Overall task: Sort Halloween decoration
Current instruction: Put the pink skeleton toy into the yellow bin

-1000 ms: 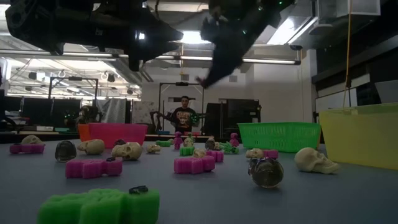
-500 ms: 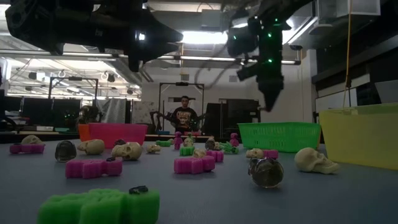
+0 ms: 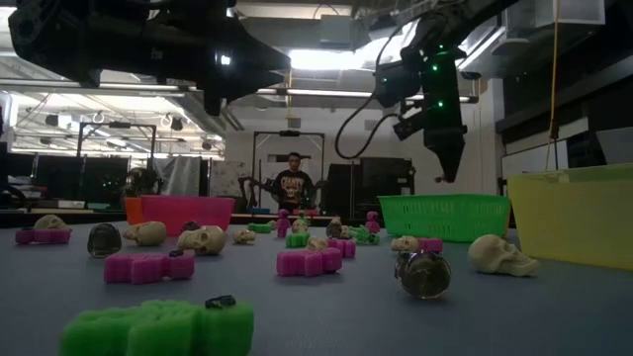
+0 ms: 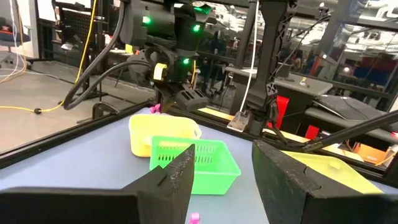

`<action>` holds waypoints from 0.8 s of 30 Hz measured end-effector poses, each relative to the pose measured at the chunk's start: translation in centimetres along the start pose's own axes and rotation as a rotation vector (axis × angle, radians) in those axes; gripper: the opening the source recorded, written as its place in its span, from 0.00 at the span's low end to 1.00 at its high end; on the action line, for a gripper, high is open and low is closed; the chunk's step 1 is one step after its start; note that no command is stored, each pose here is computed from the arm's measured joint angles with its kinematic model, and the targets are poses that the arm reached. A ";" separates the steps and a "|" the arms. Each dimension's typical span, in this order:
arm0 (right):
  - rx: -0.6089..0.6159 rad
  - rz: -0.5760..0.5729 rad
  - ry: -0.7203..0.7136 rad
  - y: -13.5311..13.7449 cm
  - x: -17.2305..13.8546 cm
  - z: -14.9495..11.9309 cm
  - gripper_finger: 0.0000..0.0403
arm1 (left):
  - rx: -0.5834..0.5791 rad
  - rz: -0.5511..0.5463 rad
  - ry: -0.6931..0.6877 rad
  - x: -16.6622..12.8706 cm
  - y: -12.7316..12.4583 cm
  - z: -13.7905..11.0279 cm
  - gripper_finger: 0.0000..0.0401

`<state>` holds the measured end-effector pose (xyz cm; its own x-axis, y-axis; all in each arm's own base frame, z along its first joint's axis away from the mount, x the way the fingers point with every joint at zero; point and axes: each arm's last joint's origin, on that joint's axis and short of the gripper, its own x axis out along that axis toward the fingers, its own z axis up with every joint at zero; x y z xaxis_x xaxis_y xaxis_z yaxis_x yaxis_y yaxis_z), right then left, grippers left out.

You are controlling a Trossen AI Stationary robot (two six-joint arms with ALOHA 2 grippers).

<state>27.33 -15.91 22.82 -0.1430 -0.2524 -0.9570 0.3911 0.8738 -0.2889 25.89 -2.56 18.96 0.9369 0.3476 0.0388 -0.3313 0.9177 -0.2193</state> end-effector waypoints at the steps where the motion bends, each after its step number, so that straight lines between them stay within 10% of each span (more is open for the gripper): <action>1: -0.002 0.001 0.000 0.1 0.0 0.0 0.09 | 0.000 0.000 0.000 0.0 0.0 0.0 0.36; 24: -0.003 0.010 -0.002 0.1 0.0 0.0 0.43 | 0.000 0.000 0.000 0.0 0.0 0.0 0.36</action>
<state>27.40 -15.83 22.78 -0.1374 -0.2446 -0.9598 0.3897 0.8775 -0.2795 25.89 -2.56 18.95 0.9369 0.3475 0.0385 -0.3314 0.9177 -0.2190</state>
